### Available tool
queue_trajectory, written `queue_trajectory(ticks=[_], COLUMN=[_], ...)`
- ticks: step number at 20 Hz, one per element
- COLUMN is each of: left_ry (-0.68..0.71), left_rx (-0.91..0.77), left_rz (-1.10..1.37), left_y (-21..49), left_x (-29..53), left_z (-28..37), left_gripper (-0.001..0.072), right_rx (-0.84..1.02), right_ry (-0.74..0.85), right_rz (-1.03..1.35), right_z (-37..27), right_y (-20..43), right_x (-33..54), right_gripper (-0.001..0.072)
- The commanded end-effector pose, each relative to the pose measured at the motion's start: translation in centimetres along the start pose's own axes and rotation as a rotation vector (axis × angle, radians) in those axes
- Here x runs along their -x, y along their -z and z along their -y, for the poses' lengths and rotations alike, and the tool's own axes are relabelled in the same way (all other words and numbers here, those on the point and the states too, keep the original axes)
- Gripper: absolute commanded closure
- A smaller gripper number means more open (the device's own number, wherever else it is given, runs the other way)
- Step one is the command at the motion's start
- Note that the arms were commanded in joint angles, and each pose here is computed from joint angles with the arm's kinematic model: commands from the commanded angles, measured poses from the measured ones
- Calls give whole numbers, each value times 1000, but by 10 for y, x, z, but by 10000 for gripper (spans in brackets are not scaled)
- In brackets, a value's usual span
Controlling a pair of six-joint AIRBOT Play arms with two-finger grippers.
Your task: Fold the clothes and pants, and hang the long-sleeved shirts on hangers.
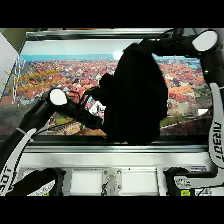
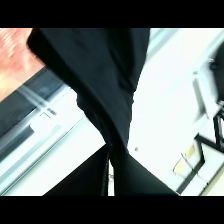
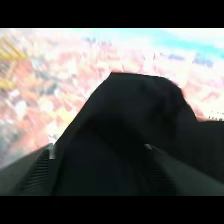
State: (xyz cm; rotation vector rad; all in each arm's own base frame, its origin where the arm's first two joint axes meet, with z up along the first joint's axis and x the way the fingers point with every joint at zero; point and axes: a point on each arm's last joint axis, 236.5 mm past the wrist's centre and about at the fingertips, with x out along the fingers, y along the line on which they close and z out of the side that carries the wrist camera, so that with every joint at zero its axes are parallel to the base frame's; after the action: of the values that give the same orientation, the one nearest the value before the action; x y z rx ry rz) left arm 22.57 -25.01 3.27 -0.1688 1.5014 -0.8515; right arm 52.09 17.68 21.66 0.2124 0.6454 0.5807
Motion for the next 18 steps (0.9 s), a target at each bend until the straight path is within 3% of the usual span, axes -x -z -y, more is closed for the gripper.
queue_trajectory(ticks=[1, 4, 8, 9, 10, 14, 18], left_ry=[-59, -71, -71, -72, -72, -74, -84], left_rx=[101, 207, 274, 282, 287, 311, 312], left_rz=[88, 106, 62, 52, 44, 22, 47], left_y=[5, 4, 8, 8, 8, 9, 3], left_x=[2, 2, -11, -15, -18, -29, -29], left_z=[-36, -65, -87, -90, -93, -101, -105], left_gripper=[694, 695, 694, 694, 694, 694, 694], right_rx=[42, -24, -331, -407, -475, -682, -713], right_ry=[87, 202, 308, 325, 330, 260, 199], right_rz=[-198, -382, -526, -560, -598, -728, -703], right_z=[36, 87, 127, 130, 129, 95, 67], right_y=[48, 106, 227, 262, 299, 404, 428], right_x=[-2, 43, 97, 106, 112, 109, 77], right_gripper=[269, 269, 260, 190, 6, -8, -8])
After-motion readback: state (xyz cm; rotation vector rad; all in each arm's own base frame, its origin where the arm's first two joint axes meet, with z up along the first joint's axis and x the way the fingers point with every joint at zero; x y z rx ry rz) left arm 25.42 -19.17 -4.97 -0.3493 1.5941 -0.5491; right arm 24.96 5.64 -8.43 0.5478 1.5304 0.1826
